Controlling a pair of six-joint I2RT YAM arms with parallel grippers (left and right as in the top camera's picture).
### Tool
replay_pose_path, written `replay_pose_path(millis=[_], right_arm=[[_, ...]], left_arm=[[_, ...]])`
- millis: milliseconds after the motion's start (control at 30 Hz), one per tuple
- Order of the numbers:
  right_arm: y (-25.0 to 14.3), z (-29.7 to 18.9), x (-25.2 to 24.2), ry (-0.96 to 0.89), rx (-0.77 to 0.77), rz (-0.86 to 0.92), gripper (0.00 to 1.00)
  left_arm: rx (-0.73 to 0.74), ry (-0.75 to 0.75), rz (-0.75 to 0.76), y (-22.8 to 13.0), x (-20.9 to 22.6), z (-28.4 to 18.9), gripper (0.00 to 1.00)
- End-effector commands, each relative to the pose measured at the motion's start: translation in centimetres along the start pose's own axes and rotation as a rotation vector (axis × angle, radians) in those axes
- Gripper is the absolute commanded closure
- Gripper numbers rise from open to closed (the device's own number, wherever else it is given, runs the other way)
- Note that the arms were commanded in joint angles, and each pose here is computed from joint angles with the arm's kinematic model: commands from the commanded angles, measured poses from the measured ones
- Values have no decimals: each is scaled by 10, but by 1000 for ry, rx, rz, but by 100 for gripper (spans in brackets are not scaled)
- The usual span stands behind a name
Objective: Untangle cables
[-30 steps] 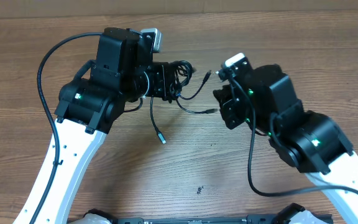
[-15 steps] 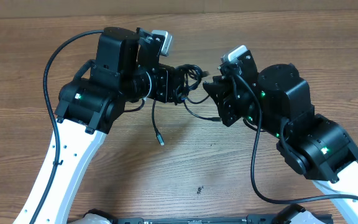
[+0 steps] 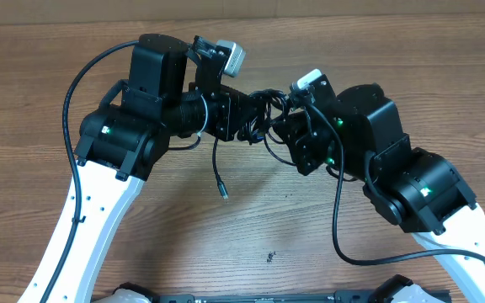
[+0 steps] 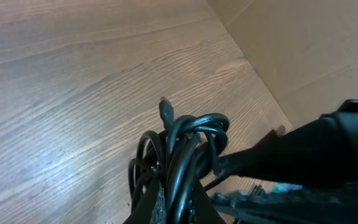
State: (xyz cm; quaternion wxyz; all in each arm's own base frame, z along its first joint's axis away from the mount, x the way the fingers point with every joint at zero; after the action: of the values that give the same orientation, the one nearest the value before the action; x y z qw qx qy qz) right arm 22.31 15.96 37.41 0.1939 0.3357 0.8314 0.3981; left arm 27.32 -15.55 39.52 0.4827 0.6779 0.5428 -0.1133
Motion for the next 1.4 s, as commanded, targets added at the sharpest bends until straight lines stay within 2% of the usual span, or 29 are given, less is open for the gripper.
replay_pose_path(millis=[0,167,567,700,967,1367], right_arm=[[-4,2,-5,-74,43,3,80],[-7,2,-5,-75,59,4,85],[-8,2,-5,-73,67,5,86],[-10,2,-4,-71,84,2,86],[-10,2,-5,-79,79,3,85],[-10,2,-5,-77,79,11,85]], left_arm=[[-3,-112,130,0,-18,-14,96],[23,-202,290,-4,-23,-15,96],[20,-200,379,-4,-23,-15,96],[12,-172,473,-5,-20,-14,96],[-11,-27,379,-2,-10,-13,96],[-18,-7,350,-1,-9,-13,96]])
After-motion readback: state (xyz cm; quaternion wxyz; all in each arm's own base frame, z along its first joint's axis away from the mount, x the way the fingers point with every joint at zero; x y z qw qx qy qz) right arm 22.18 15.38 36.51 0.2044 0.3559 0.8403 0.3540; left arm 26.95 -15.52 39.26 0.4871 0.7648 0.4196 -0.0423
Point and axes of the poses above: each gripper's point midway between its finger pads, its own z axis out along the fingers, its own x axis along the line the jaws close on, y = z × x, the point moved 10 cm from there along -z, back along the fingers, and after that the axes turned 13 degrees about -z, right-handed, at the moved point
